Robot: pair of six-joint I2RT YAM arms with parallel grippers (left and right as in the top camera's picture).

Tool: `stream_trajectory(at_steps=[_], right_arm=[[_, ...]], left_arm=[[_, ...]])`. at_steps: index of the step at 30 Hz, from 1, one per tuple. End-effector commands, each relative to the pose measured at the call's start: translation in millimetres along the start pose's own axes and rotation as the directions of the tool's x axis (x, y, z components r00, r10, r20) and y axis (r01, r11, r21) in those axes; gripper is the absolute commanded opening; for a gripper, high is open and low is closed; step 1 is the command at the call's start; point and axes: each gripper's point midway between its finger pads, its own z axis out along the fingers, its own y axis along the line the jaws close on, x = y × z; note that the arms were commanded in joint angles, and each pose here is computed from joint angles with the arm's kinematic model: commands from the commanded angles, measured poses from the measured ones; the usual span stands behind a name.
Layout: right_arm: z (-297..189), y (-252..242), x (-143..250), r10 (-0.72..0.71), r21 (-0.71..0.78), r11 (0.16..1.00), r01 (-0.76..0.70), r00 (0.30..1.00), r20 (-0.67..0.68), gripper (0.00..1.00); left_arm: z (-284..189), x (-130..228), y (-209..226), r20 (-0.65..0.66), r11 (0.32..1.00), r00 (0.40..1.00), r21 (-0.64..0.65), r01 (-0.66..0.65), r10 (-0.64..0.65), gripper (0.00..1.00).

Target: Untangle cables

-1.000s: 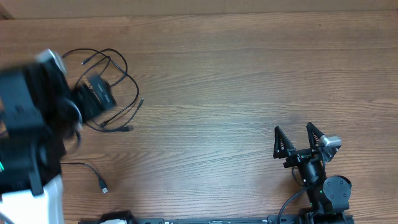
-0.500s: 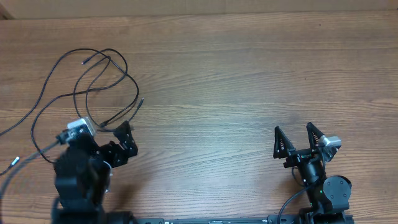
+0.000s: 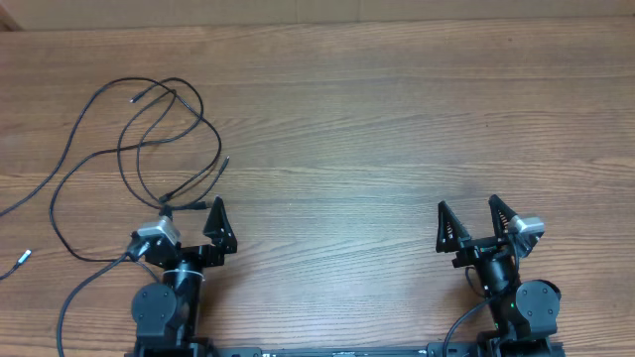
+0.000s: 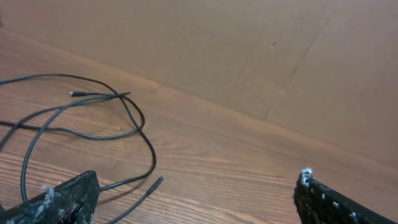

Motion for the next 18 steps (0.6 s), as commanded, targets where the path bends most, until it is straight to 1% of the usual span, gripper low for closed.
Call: stream_trajectory(at_steps=[1, 5, 18], right_arm=[[0, 0, 3, 0.002, -0.002, 1.0, -0.002, 1.0, 0.001, 1.0], [0, 0, 3, 0.002, -0.002, 1.0, -0.002, 1.0, 0.001, 1.0], [0, 0, 3, 0.002, -0.002, 1.0, -0.002, 1.0, 0.001, 1.0]], left_arm=[[1, 13, 6, 0.016, 1.0, 1.0, -0.001, -0.017, 0.017, 0.99], [2, 27, 10, 0.004, 1.0, 1.0, 0.001, -0.018, 0.018, 1.0], [2, 27, 10, 0.003, 1.0, 1.0, 0.005, -0.017, 0.017, 1.0]])
